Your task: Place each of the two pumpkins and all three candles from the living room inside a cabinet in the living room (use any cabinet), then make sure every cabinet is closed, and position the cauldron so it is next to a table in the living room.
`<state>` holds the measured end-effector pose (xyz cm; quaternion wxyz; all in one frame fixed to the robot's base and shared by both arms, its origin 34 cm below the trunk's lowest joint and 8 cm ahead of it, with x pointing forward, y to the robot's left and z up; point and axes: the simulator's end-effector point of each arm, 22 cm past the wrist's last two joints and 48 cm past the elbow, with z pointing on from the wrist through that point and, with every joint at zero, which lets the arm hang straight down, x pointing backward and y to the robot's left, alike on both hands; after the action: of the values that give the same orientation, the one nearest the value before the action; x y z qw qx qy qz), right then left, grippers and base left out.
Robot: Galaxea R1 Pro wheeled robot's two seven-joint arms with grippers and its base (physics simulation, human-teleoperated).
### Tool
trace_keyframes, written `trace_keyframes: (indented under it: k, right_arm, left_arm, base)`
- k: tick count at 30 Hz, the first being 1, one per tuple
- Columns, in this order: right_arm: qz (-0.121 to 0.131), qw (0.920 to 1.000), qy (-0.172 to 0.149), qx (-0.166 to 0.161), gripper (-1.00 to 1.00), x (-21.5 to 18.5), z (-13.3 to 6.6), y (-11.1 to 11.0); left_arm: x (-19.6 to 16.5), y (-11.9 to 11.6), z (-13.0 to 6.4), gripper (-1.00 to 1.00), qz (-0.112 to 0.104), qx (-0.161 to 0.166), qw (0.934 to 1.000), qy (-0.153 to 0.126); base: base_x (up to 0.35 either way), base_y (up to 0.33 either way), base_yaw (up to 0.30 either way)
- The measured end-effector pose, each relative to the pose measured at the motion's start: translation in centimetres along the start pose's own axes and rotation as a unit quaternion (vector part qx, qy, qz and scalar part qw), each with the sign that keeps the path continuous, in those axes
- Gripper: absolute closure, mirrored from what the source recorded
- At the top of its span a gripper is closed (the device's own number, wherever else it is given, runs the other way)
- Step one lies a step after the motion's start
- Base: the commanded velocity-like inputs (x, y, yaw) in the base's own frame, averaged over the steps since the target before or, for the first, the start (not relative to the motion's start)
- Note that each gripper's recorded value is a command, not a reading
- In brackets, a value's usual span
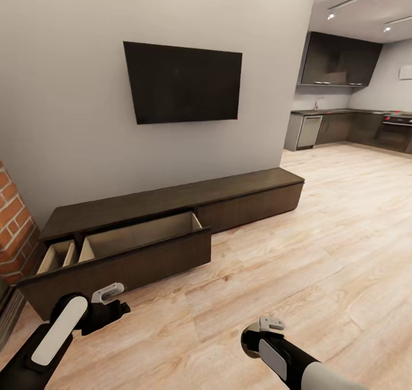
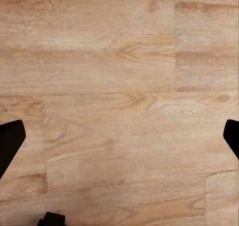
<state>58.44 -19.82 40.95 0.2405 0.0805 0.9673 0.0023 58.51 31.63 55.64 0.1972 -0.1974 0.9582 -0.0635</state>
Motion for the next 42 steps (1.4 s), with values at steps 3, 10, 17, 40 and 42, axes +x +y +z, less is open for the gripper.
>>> trace_keyframes:
  k: [3, 10, 17, 40, 42]
  right_arm:
    - [-0.001, 1.0, 0.0, 0.0, 1.0, -0.01, 0.0, 0.0]
    - [-0.001, 1.0, 0.0, 0.0, 1.0, -0.01, 0.0, -0.01]
    - [-0.001, 1.0, 0.0, 0.0, 1.0, -0.02, 0.0, -0.01]
    - [-0.002, 1.0, 0.0, 0.0, 1.0, -0.02, 0.02, -0.02]
    - [-0.002, 1.0, -0.001, 0.0, 1.0, -0.05, 0.01, -0.01]
  left_arm:
    - [0.0, 0.0, 0.0, -1.0, 0.0, 0.0, 1.0, 0.0]
    - [0.05, -0.13, 0.02, -1.0, 0.0, 0.001, 1.0, 0.0]
    - [0.14, -0.31, 0.05, -1.0, 0.0, 0.002, 1.0, 0.001]
    - [0.15, -0.32, 0.08, -1.0, 0.0, 0.002, 1.0, 0.001]
    - [0.16, -0.32, 0.07, -1.0, 0.0, 0.002, 1.0, 0.001]
  base:
    - [0.173, -0.129, 0.276]
    - [0.175, -0.128, 0.274]
    - [0.189, -0.072, 0.273]
    - [0.066, -0.043, 0.269]
    - [0.119, 0.0, 0.265]
